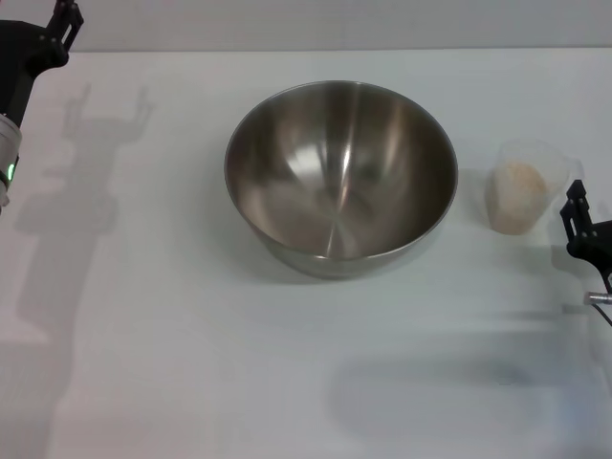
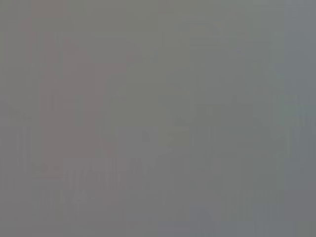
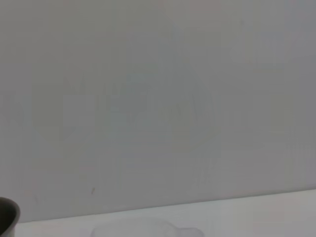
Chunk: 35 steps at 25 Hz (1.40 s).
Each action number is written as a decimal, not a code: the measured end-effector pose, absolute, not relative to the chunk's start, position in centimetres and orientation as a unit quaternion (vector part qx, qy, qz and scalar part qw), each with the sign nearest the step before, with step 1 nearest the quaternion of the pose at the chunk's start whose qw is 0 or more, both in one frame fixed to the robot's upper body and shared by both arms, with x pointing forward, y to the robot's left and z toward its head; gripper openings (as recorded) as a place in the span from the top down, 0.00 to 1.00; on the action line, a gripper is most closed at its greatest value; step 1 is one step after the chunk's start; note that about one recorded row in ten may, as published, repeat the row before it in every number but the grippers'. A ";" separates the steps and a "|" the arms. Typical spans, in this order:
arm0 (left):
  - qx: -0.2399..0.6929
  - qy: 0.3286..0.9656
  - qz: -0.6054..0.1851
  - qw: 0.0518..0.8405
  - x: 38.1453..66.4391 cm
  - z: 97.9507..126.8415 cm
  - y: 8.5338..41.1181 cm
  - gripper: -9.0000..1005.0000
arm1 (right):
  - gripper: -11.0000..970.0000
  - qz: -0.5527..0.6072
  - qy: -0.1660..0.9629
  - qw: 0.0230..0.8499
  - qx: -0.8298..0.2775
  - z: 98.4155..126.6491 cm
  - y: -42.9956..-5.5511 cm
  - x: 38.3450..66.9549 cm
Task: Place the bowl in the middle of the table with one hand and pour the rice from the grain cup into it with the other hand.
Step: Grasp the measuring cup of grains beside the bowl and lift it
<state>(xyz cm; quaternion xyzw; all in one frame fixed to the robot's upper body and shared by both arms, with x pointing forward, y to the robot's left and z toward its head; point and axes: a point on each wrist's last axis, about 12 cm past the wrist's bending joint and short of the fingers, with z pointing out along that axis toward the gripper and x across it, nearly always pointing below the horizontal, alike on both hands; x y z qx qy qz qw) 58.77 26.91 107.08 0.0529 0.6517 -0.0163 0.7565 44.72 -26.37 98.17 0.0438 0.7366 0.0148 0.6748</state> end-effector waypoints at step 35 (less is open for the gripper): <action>0.056 0.646 -0.020 0.761 59.3 107.5 26.5 0.18 | 0.45 0.015 0.743 0.668 0.030 98.2 -26.3 46.3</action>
